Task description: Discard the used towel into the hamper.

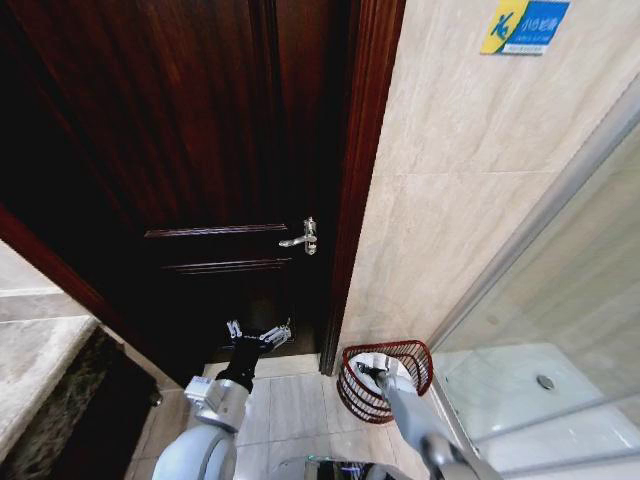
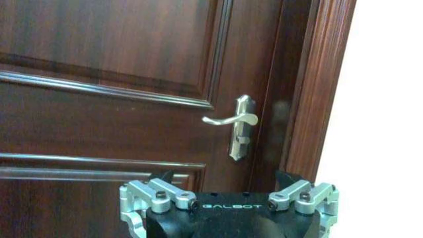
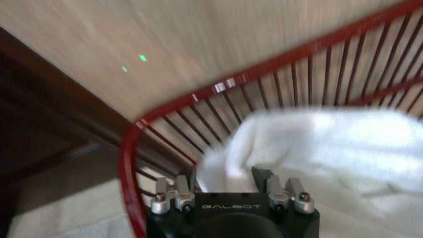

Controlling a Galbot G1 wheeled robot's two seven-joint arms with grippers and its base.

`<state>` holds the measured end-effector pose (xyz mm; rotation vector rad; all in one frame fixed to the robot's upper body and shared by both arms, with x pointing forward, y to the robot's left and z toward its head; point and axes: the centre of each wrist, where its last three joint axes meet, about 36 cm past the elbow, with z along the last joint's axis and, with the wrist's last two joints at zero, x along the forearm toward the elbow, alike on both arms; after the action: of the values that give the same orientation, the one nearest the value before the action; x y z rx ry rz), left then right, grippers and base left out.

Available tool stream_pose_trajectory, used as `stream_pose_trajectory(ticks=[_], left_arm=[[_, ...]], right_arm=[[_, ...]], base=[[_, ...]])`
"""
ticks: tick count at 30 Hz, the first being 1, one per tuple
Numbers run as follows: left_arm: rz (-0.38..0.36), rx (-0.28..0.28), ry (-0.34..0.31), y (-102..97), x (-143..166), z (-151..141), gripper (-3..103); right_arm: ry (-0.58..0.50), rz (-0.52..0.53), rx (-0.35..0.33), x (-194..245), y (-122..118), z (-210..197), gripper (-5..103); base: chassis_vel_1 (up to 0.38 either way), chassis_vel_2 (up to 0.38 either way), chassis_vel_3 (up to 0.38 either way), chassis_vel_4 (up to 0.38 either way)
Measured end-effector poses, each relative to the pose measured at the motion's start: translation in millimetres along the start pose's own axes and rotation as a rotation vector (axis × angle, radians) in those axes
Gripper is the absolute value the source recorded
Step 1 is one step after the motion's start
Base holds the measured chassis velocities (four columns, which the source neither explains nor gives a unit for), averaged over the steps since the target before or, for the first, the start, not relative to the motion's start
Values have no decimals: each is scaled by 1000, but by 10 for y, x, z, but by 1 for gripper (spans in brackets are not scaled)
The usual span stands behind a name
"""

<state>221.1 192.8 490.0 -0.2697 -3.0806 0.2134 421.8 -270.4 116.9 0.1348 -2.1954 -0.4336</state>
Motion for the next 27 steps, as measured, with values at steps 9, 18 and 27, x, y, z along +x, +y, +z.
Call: stream_pose_trajectory(ticks=[9,18,27], left_arm=[[0,0,0,0,0,0,100],[0,0,0,0,0,0,100],[0,0,0,0,0,0,100]], right_arm=[[-101,0,73,577,2,181,89],[-347,91,429,1189,-371,612,100],[-579,75,451,1712,-217,770,100]], base=[[0,0,0,0],[0,0,0,0],[0,0,0,0]])
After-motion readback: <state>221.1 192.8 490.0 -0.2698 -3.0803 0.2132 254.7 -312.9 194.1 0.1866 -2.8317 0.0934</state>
